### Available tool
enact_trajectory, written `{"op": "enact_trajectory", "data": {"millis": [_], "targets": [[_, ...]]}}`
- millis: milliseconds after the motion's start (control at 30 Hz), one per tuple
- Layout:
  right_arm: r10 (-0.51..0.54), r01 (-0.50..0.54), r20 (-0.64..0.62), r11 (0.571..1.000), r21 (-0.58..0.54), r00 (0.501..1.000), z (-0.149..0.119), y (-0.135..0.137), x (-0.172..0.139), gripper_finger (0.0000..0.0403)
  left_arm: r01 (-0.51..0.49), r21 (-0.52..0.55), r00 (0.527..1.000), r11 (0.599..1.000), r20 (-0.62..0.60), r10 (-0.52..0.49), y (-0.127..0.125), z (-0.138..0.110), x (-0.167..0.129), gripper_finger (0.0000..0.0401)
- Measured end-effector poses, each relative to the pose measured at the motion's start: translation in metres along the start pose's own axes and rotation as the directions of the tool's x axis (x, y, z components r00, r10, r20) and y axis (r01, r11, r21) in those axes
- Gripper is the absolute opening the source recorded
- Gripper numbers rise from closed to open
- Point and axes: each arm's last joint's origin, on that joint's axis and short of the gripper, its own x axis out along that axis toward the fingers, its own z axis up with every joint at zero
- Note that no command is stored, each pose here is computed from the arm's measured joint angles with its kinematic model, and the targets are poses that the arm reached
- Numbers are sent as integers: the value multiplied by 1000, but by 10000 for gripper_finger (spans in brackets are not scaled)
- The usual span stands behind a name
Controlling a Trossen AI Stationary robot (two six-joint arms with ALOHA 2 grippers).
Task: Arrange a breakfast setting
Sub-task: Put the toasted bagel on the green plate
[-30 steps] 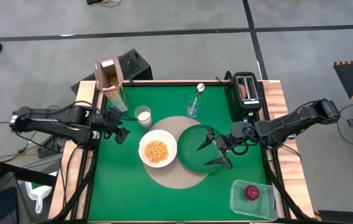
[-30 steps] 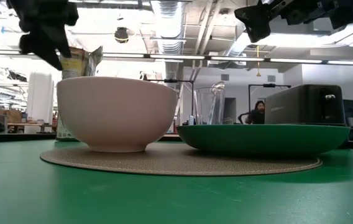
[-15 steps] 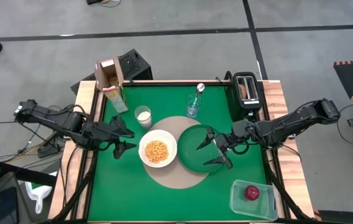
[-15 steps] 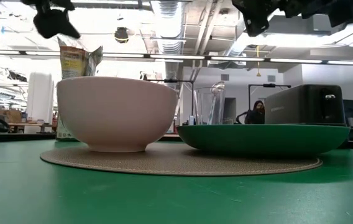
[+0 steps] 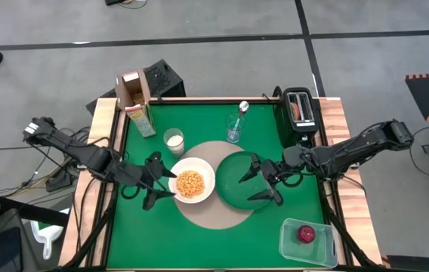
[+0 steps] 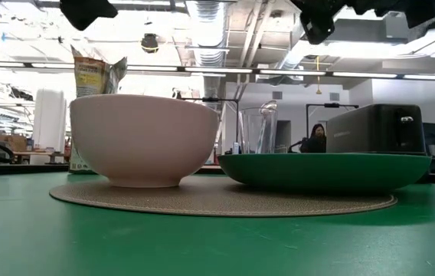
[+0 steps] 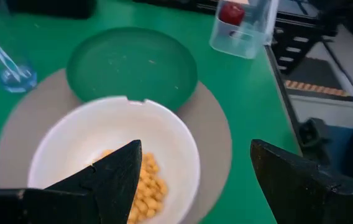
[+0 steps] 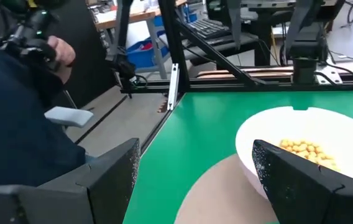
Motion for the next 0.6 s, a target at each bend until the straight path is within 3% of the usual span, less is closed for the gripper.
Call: {"op": "enact_trajectory", "data": {"millis": [133, 233, 333, 500, 600], "targets": [[-29, 29, -28, 1000, 0, 999, 7, 2, 2, 338, -9, 48, 1000, 999, 24, 8, -5, 2, 13, 286], [-156, 157, -115, 988, -1, 981, 14, 0, -2, 338, -14, 95, 999, 995, 45, 10, -9, 4, 24, 286], [-318, 318, -165, 948, -26, 934, 30, -5, -14, 338, -61, 138, 996, 989, 72, 51, -10, 5, 30, 286], [-545, 559, -227, 829, 0, 807, 55, -14, -49, 338, -132, 181, 988, 975, 109, 114, -8, 7, 29, 286], [-661, 694, -253, 718, 60, 706, 67, -21, -76, 338, -164, 196, 982, 967, 122, 142, -5, 9, 26, 286]]}}
